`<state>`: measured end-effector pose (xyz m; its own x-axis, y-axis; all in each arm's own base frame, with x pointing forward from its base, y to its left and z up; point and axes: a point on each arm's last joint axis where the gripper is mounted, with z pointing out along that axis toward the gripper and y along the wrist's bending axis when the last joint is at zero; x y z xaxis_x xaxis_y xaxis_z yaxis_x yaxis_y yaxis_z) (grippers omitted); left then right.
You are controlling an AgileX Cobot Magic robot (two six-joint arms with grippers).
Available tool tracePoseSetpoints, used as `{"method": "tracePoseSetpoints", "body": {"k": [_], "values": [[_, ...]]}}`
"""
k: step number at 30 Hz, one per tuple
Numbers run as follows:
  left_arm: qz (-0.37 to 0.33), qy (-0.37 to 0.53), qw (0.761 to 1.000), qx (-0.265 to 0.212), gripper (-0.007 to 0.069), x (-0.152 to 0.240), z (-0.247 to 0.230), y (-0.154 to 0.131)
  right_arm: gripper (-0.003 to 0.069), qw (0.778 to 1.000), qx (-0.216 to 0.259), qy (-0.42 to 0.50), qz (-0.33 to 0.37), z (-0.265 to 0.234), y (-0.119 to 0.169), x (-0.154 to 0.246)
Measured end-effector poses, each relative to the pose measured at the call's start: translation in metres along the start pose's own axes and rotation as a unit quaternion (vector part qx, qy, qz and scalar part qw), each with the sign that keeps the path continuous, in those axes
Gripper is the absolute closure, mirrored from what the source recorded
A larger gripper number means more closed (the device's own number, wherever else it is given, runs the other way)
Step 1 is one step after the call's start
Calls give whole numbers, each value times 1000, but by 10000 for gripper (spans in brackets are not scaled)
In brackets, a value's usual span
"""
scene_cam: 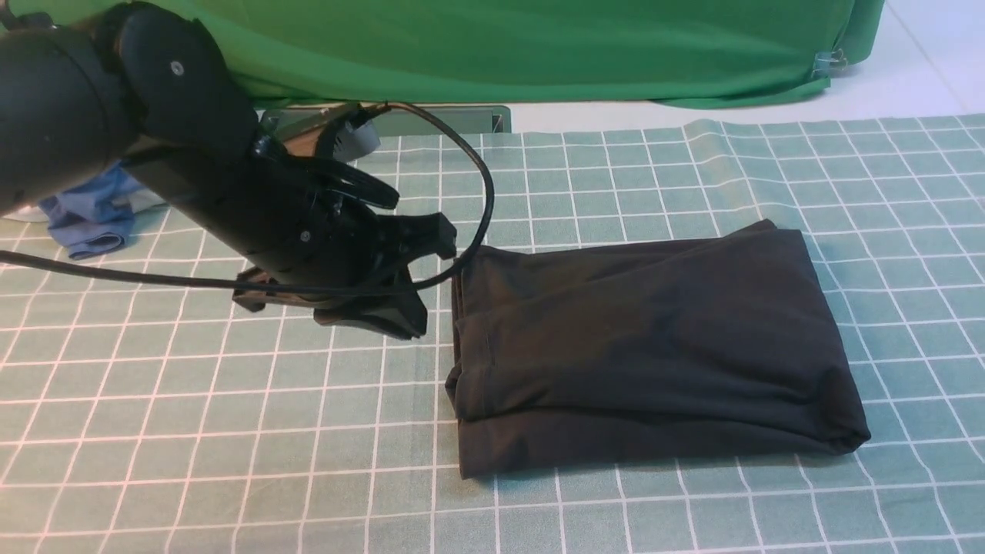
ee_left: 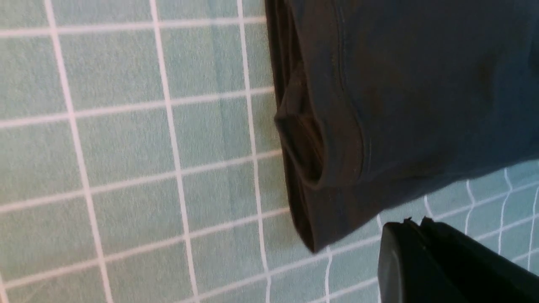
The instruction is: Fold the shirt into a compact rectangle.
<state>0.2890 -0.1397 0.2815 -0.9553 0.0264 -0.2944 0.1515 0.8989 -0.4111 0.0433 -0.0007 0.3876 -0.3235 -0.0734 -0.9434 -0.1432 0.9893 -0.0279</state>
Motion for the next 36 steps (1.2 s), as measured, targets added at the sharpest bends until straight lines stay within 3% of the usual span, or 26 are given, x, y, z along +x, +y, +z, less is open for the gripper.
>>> {"method": "tracePoseSetpoints", "body": {"k": [6,12,16,23,31,36], "values": [[-12,-13,1000,9,592,-5,5,0,631,997,-10,-82,2,-11,-1,34],[-27,9,1000,-1,472,-8,28,7,629,996,-11,-88,1,-9,0,42],[-15,-17,1000,3,407,-15,16,1,627,995,-12,-96,1,-9,0,41],[3,-75,997,20,391,-24,-14,-12,624,994,-26,-105,-18,-1,4,45],[8,-87,996,17,391,-25,-16,-12,628,975,-58,-214,-30,40,16,73],[13,-87,996,11,393,-25,-16,-11,624,978,-64,-201,-13,52,18,89]]}}
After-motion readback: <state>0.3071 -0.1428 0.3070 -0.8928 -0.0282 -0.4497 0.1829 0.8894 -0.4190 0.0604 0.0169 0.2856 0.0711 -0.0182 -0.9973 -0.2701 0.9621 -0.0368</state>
